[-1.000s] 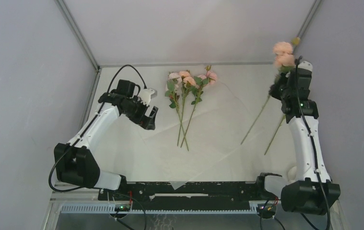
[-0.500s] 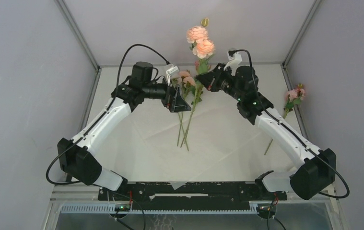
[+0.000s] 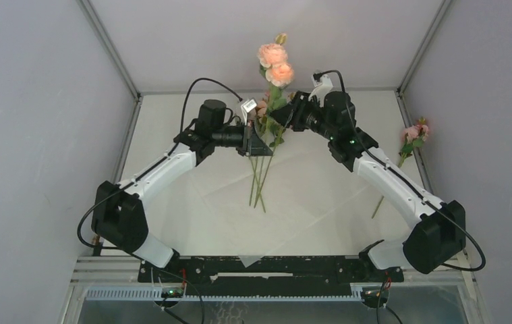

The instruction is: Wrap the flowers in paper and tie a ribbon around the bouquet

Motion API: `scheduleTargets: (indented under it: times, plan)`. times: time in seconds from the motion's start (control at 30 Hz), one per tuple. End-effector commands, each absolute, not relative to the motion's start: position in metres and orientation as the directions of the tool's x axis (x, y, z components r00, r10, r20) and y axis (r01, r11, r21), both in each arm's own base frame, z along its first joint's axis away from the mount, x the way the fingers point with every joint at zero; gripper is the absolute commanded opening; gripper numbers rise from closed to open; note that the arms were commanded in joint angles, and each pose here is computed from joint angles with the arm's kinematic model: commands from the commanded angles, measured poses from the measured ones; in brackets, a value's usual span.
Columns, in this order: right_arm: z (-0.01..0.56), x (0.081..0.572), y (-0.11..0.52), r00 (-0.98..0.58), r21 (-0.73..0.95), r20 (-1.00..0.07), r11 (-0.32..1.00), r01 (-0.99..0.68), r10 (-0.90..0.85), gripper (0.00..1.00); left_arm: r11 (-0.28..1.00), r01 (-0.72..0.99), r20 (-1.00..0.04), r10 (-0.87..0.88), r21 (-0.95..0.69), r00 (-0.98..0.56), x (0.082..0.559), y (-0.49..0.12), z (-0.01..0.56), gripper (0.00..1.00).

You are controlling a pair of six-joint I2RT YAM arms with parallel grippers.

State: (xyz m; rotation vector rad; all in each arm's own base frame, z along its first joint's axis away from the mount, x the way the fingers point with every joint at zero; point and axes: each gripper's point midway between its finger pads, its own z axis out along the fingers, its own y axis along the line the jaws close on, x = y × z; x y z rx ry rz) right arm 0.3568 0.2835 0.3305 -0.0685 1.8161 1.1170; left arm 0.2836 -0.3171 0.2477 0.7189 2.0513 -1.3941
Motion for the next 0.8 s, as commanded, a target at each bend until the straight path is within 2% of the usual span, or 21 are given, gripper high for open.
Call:
scheduleTargets:
  times: [0.0,0.07,0.13,0.37,0.4,0.43,0.5,0.53,0.57,0.7,0.77]
  plan:
    - [0.294,0.372,0.218,-0.54,0.545,-0.768,0.793,-0.27,0.344,0.57,0.538,0.454,-0.584,-0.09,-0.71,-0.807,0.326,-0.301,0.208,0.0]
    - [0.272,0.381,0.163,-0.505,0.435,-0.79,0.898,-0.064,0.347,0.66,0.593,0.342,-0.518,-0.151,-0.729,-0.842,0.343,-0.297,0.181,0.0]
    - [0.255,0.382,0.116,-0.498,0.329,-0.803,0.94,0.085,0.326,0.67,0.621,0.284,-0.475,-0.163,-0.73,-0.865,0.359,-0.301,0.16,0.0]
    - [0.188,0.352,-0.01,-0.585,0.12,-0.713,0.89,0.441,0.386,0.7,0.757,0.147,-0.389,-0.151,-0.637,-0.909,0.391,-0.3,0.091,0.02]
    - [0.178,0.346,-0.029,-0.589,0.087,-0.697,0.864,0.497,0.409,0.7,0.771,0.135,-0.389,-0.155,-0.622,-0.908,0.392,-0.297,0.084,0.16]
    - [0.17,0.34,-0.05,-0.585,0.06,-0.684,0.832,0.552,0.437,0.7,0.786,0.116,-0.385,-0.164,-0.608,-0.908,0.392,-0.293,0.08,0.39]
    - [0.155,0.33,-0.09,-0.562,0.009,-0.664,0.757,0.653,0.493,0.71,0.808,0.091,-0.379,-0.171,-0.582,-0.909,0.39,-0.287,0.078,0.73]
    - [0.148,0.329,-0.103,-0.553,-0.001,-0.655,0.731,0.682,0.515,0.72,0.821,0.089,-0.383,-0.165,-0.565,-0.909,0.388,-0.283,0.081,0.95]
    - [0.14,0.329,-0.116,-0.543,0.002,-0.641,0.709,0.705,0.542,0.73,0.83,0.093,-0.391,-0.158,-0.55,-0.907,0.386,-0.28,0.086,0.99]
    - [0.115,0.344,-0.146,-0.507,0.083,-0.572,0.661,0.746,0.645,0.78,0.845,0.152,-0.478,-0.134,-0.512,-0.868,0.378,-0.267,0.127,1.0]
    - [0.106,0.352,-0.161,-0.492,0.093,-0.556,0.638,0.764,0.67,0.87,0.847,0.196,-0.521,-0.108,-0.494,-0.847,0.374,-0.262,0.145,1.0]
